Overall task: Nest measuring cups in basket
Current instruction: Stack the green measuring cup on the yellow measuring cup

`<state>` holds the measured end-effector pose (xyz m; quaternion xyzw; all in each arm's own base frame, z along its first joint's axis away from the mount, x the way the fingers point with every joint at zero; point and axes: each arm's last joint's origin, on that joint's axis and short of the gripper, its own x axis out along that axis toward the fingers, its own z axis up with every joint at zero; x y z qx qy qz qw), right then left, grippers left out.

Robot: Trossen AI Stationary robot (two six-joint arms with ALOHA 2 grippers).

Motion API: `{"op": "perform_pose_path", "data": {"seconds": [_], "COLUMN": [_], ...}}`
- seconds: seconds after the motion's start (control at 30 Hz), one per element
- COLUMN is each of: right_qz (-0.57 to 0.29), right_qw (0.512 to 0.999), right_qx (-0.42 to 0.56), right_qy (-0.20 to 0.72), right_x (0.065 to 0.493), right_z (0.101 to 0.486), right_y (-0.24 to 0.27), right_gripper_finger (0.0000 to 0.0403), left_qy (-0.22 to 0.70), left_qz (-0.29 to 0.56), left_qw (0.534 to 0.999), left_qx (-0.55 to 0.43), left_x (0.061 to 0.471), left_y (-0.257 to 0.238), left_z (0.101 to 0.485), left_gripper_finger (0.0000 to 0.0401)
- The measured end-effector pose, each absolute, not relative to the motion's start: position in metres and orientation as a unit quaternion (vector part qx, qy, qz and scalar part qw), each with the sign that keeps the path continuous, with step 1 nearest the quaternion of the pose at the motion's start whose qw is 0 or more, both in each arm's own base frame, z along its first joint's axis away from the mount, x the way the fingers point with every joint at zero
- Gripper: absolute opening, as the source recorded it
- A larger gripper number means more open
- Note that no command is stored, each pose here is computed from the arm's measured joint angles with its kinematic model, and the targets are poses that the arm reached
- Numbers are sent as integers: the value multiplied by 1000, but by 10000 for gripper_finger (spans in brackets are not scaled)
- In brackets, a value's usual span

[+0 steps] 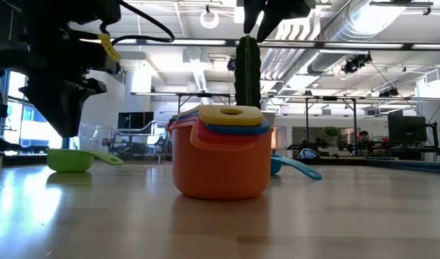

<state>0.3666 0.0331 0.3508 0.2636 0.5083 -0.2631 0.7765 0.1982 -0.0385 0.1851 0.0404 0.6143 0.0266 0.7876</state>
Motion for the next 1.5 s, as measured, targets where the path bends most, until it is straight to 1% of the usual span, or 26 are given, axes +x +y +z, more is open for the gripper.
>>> {"op": "perform_pose_path", "data": {"seconds": [0.2,0.47,0.77,1.0,1.13,1.33,1.5], "right_qz": [-265,-263,-268,-269,-269,-270,-270], "right_qw": [778,780,783,782,782,781,781], "right_qx": [258,253,244,243,244,245,246], "right_qy": [507,509,506,507,507,507,506], "right_x": [367,367,367,366,366,366,366], "right_z": [351,351,351,350,350,350,350], "right_y": [33,33,32,32,32,32,32], "right_gripper_finger": [145,145,145,145,145,145,145], "left_qy": [616,650,660,681,687,674,655], "left_qz": [35,31,33,43,32,29,7], "left_qw": [786,759,750,731,725,738,754], "left_qx": [34,20,21,18,31,35,51], "left_x": [199,205,207,211,214,220,229], "left_y": [-34,-31,-30,-26,-27,-27,-29], "left_z": [184,170,165,154,148,148,158], "left_gripper_finger": [78,78,78,77,62,10,9]}}
